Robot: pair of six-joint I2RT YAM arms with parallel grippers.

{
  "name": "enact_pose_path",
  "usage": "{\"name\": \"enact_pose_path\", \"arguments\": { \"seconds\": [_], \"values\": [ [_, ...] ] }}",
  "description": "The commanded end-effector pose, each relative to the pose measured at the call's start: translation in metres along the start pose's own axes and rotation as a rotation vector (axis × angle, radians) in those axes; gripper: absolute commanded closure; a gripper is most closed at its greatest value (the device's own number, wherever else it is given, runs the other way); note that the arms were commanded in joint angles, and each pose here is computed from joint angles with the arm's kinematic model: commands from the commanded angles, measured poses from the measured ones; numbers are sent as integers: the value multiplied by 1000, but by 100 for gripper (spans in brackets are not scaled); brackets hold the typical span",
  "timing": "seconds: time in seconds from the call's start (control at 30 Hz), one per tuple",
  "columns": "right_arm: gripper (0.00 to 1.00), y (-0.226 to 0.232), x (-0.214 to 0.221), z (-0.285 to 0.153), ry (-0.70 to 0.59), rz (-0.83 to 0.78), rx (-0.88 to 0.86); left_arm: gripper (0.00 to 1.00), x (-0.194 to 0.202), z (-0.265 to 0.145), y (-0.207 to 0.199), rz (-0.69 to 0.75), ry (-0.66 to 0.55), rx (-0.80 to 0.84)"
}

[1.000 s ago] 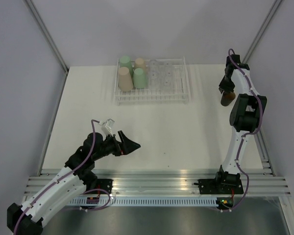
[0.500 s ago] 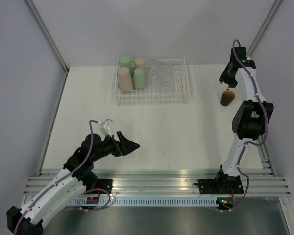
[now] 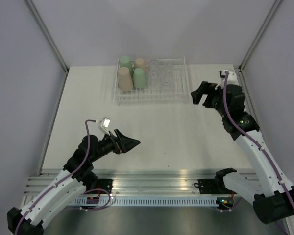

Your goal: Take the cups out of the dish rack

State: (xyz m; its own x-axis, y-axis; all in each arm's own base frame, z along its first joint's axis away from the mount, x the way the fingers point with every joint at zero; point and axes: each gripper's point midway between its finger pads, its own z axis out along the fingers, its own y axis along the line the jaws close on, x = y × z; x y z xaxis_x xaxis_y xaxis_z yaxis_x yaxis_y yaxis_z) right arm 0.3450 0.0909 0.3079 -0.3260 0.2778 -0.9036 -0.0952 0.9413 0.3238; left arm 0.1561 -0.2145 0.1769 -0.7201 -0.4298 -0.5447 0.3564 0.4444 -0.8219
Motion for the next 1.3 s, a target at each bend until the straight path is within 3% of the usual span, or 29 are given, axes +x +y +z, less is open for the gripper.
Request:
{"name": "enact_pose_path", "arguments": {
  "seconds": [0.0,0.07,0.23,0.47,0.5,0.57,0.6,0.67,0.73,0.8,0.83,0.93,0.97,1.27],
  "values": [
    [2,19,63,-9,109,14,-117,0,-46,3,-46,97,-101,62],
    [2,27,94,-24,148,27,-163,0,-57,15,-37,103,-99,-37],
    [2,36,154,-50,246,-3,-222,0,-107,47,-71,207,-136,-57],
    [2,29,193,-77,314,10,-252,7,-164,129,-85,331,-105,-157],
    [2,30,198,-80,326,19,-260,8,-156,152,-58,321,-44,-231],
    [2,29,198,-85,325,53,-257,10,-178,171,-63,372,-64,-261],
    [2,31,200,-87,333,68,-268,10,-166,191,-29,366,4,-353],
    [2,34,200,-90,329,88,-285,10,-185,209,-23,399,-27,-408],
    [2,30,201,-93,336,80,-273,10,-174,234,9,395,33,-474],
    [2,28,197,-94,326,70,-259,9,-183,252,4,399,24,-462],
    [2,28,197,-95,330,67,-257,9,-171,266,27,391,68,-500],
    [2,29,191,-98,322,66,-260,7,-184,288,24,400,35,-498],
    [2,29,189,-98,318,66,-261,7,-176,298,41,396,56,-521],
    [2,27,193,-98,329,69,-251,5,-183,340,70,423,9,-579]
  ]
}}
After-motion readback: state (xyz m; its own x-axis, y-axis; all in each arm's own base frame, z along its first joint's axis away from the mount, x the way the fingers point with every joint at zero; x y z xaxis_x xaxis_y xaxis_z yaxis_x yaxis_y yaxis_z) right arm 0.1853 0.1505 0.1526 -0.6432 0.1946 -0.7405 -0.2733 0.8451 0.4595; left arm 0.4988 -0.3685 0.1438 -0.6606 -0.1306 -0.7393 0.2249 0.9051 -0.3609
